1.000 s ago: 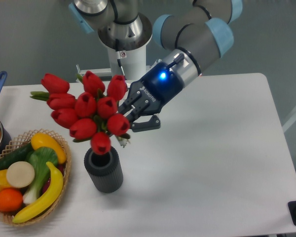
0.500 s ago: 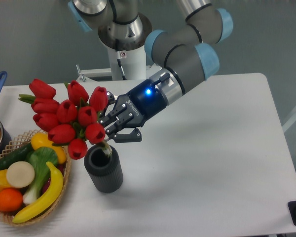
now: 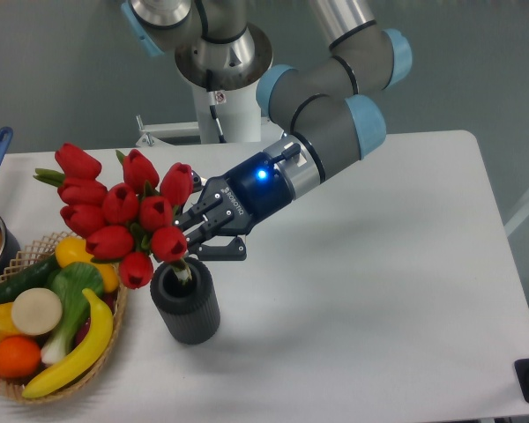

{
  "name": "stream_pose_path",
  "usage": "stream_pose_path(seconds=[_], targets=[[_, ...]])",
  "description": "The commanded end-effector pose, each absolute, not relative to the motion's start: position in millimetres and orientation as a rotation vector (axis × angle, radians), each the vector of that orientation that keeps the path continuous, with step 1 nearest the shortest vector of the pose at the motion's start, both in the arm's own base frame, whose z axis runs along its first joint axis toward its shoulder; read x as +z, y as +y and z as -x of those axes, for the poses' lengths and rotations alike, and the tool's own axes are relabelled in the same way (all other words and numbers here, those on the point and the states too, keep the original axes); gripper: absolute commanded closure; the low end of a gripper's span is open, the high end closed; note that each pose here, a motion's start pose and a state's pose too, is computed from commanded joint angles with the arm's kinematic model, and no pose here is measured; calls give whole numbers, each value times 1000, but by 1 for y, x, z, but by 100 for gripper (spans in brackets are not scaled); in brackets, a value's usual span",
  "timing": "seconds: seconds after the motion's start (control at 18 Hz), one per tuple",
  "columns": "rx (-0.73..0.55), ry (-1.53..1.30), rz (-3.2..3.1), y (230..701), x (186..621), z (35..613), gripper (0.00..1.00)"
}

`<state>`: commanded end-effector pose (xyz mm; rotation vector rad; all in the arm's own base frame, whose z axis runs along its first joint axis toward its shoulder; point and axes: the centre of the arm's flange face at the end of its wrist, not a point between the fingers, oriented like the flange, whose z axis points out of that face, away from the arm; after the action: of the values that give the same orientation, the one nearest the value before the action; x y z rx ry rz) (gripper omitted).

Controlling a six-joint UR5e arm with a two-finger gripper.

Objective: Insert the flowers into the vase
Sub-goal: 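Lower the tulip stems into the black vase opening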

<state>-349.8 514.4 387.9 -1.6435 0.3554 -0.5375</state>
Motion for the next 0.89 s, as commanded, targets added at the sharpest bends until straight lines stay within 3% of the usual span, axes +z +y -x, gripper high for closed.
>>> stream_pose_path(seconds=[0.89], targets=[[-546, 364, 1642, 516, 355, 347, 86]])
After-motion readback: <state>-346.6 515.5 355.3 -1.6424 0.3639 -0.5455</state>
